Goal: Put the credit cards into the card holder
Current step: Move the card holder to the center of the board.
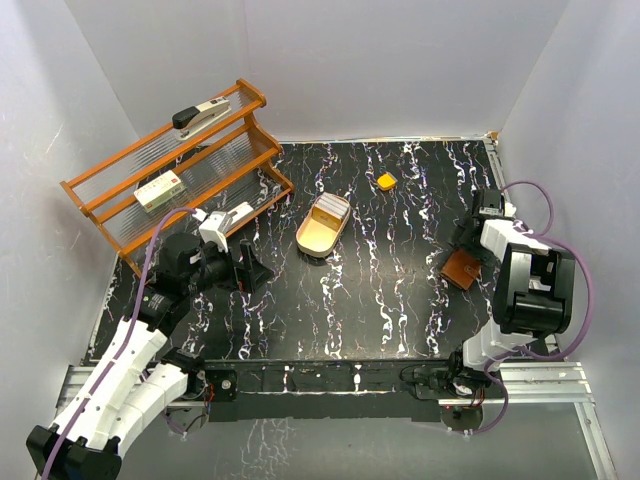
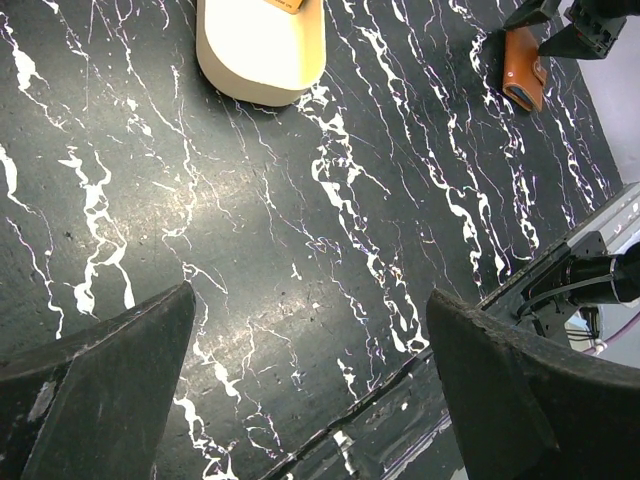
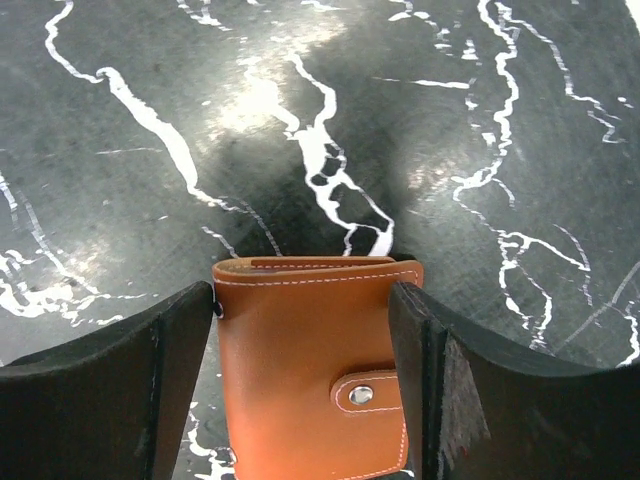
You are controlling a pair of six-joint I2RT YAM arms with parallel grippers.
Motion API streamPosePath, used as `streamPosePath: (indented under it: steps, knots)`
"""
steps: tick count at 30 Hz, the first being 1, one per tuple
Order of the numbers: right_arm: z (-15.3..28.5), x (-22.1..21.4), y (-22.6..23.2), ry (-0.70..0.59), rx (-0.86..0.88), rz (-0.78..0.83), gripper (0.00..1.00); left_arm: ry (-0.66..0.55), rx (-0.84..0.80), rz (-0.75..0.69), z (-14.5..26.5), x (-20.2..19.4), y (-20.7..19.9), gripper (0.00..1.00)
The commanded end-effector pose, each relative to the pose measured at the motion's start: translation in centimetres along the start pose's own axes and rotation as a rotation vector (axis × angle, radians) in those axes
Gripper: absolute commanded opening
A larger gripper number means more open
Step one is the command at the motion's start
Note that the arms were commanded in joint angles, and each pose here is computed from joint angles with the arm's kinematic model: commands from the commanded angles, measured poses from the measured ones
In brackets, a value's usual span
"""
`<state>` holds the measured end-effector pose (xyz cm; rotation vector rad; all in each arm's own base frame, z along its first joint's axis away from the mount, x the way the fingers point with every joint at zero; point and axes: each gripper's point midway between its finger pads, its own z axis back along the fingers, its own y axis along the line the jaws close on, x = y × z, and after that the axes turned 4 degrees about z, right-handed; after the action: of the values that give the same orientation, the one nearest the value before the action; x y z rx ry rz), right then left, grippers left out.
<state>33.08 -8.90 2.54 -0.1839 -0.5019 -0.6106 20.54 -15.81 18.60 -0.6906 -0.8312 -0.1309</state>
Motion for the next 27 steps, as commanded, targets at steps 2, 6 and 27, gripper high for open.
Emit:
streamPosePath:
  steps: [2,6,27]
  knots:
    - [0.2,-3.8,4.6,0.094,0.210,0.064,0.67,-0.030,0.008,-0.016,0.5,1.1,-0.2,0.99]
    - [1.1,-5.5,6.5,0.120,0.247,0.119,0.66,-0.030,0.017,-0.014,0.5,1.2,-0.1,0.99]
    - [8.6,-16.6,15.4,0.194,0.468,0.394,0.61,-0.028,0.070,-0.002,0.4,1.2,0.9,0.99]
